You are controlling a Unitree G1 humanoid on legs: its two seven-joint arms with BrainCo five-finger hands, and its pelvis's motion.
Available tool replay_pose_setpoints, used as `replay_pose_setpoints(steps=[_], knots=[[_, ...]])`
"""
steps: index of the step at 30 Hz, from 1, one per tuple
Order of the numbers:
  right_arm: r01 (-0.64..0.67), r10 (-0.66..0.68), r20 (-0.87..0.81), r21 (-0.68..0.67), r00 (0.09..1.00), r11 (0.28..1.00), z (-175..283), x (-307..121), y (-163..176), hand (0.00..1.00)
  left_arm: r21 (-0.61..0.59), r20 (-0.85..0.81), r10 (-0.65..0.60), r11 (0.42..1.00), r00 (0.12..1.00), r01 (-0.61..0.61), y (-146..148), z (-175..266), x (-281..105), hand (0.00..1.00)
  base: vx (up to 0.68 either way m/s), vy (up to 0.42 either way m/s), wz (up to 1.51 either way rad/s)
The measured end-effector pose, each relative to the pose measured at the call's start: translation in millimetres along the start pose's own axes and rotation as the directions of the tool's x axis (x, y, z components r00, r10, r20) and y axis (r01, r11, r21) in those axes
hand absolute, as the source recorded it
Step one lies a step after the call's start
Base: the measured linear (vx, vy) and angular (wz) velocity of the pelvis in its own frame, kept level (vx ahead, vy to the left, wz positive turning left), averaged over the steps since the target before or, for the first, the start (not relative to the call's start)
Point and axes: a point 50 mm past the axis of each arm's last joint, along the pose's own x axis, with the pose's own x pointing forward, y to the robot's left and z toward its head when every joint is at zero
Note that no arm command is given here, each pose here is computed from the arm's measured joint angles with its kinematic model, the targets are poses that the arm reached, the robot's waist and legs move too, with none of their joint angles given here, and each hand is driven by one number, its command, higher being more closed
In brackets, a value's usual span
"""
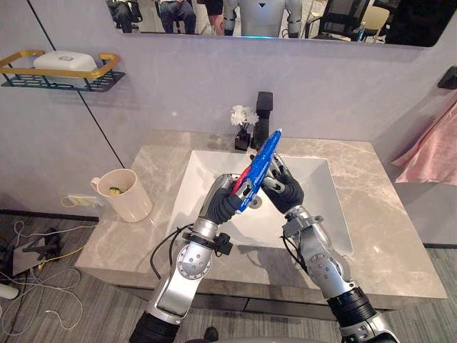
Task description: Organize washtable
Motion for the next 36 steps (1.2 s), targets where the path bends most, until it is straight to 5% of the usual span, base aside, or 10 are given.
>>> replay_pose_setpoints(steps=[23, 24, 36], knots=[[-0.057, 0.058, -0.016, 0.060, 0.998, 0.997, -1, 17, 12, 0.00, -0.027, -0.042, -0.004, 1.000, 0.999, 0.003, -5, -5, -9, 1.00, 0.00, 0.000, 0.00], [-0.064, 0.065, -0.013, 0.066, 0.998, 0.996, -1, 19, 13, 1.00, -0.031, -0.040, -0.007, 1.000, 0.999, 0.006, -7, -4, -9, 1.00, 0.00, 0.000, 0.00], [-0.117, 0.118, -0.001, 0.086, 0.993, 0.989, 2, 30, 26, 1.00, -0.036, -0.033, 0.005, 0.999, 0.999, -0.006, -8, -3, -9, 1.00, 0.00, 0.000, -0.02]])
